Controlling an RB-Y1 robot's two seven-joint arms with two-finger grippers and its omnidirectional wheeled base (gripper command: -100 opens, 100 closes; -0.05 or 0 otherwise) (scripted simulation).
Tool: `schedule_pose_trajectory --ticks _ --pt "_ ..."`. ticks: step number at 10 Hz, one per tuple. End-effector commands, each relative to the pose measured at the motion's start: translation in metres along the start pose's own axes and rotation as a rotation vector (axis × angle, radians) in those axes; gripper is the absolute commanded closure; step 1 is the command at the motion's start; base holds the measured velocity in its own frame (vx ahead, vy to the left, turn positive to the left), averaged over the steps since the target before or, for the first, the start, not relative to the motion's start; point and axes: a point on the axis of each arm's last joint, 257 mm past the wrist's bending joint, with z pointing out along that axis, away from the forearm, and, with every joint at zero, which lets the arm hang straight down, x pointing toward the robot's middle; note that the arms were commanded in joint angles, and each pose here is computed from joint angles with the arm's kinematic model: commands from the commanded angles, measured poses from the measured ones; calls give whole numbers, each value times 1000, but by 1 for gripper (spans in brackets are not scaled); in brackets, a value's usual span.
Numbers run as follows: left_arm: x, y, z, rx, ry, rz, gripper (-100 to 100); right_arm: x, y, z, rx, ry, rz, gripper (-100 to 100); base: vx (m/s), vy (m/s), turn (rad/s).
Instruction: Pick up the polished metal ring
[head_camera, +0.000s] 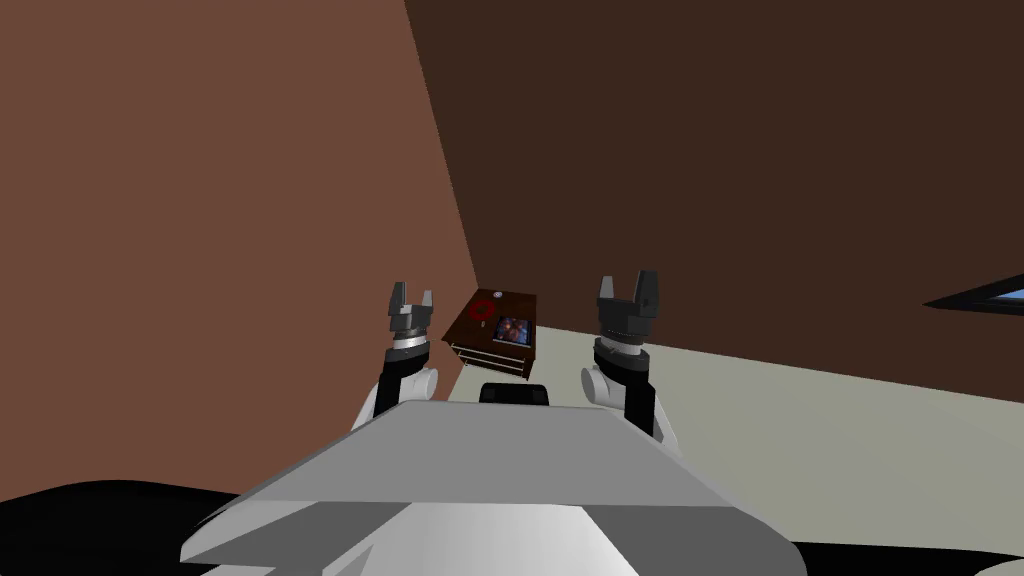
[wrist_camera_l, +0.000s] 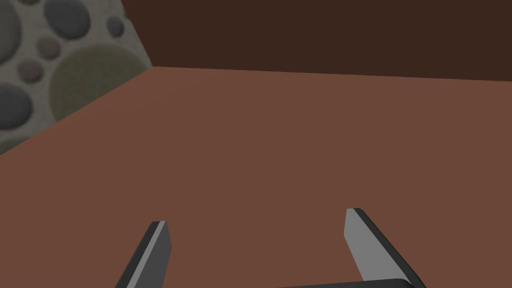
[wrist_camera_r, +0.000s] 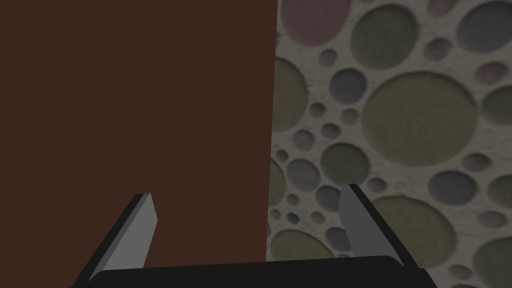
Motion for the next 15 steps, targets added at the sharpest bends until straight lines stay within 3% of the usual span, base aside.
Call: schedule_pose_trajectory --ticks 1,4,8,9,11,13,14,15 --pt "-4 20 -4 -53 11 4 -100 0 0 0 0 0 0 0 -8 20 -160" --pt "-14 55 -13 -146 13 2 -100 0 0 0 0 0 0 0 -14 49 -184" --pt "-36 119 -35 -319 4 -8 -100 0 0 0 0 0 0 0 -18 51 -261" --pt "-37 125 -39 -333 1 -7 -100 0 0 0 0 0 0 0 -6 37 -84" --pt "-51 159 -54 -431 -8 -15 -100 0 0 0 0 0 0 0 -15 30 -268" --pt "-62 184 -70 -504 -20 -17 -100 0 0 0 0 0 0 0 -17 36 -177" --pt "-63 187 -72 -512 -22 -16 -100 0 0 0 0 0 0 0 -13 27 -135" --pt "-72 204 -83 -566 -30 -21 -100 0 0 0 0 0 0 0 -16 27 -266"
